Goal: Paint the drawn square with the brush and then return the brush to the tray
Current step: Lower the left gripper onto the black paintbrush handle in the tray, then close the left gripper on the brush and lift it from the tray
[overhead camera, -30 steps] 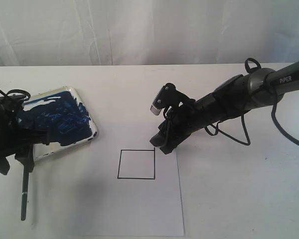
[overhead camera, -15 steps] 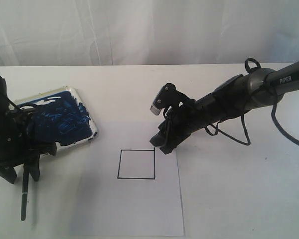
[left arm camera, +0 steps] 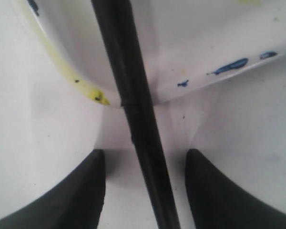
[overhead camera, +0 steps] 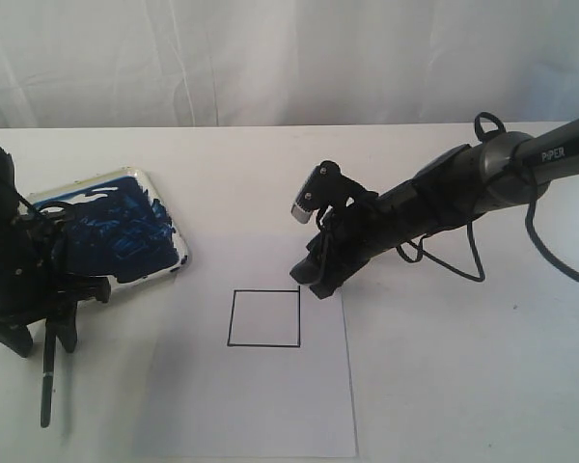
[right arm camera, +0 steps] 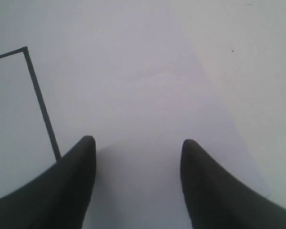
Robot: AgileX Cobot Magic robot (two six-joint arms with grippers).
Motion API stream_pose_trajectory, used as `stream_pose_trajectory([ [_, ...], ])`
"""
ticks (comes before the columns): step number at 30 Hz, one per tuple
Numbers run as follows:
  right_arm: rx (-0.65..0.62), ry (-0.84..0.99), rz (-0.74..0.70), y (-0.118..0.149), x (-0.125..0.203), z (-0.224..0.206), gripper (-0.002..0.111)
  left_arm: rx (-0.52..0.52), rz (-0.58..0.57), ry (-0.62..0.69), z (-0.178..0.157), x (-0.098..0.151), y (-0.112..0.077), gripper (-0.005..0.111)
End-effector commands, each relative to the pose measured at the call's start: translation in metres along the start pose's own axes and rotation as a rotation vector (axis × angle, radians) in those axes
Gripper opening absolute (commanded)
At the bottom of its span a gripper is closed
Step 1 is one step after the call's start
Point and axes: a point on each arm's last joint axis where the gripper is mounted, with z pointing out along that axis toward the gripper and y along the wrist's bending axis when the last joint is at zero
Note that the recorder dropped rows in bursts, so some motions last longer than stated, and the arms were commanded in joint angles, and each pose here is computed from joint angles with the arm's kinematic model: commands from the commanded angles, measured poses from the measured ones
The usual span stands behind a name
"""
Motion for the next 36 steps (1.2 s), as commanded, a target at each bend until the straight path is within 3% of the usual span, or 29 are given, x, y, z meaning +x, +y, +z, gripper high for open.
stream_pose_trajectory([
  [1, 0.004, 0.024, -0.015, -0.001, 0.006, 0.004, 0.051, 0.002, -0.01, 0.025, 0.001, 0.003, -0.001, 0.045],
  [8, 0.006, 0.024, -0.016, -0.001, 0.006, 0.004, 0.051, 0.002, -0.01, 0.025, 0.001, 0.003, -0.001, 0.018],
  [13, 0.006, 0.024, -0.016, -0.001, 0.006, 0.004, 0.051, 0.002, -0.01, 0.025, 0.001, 0.003, -0.001, 0.007],
  [23, 0.011, 0.025, -0.016, -0.002, 0.006, 0.004, 0.051, -0.008, 0.005, 0.088, -0.01, 0.001, -0.003, 0.007],
  [36, 0.013, 0.026, -0.016, -0.002, 0.006, 0.004, 0.051, -0.019, 0.218, 0.297, -0.041, 0.002, -0.006, 0.007],
])
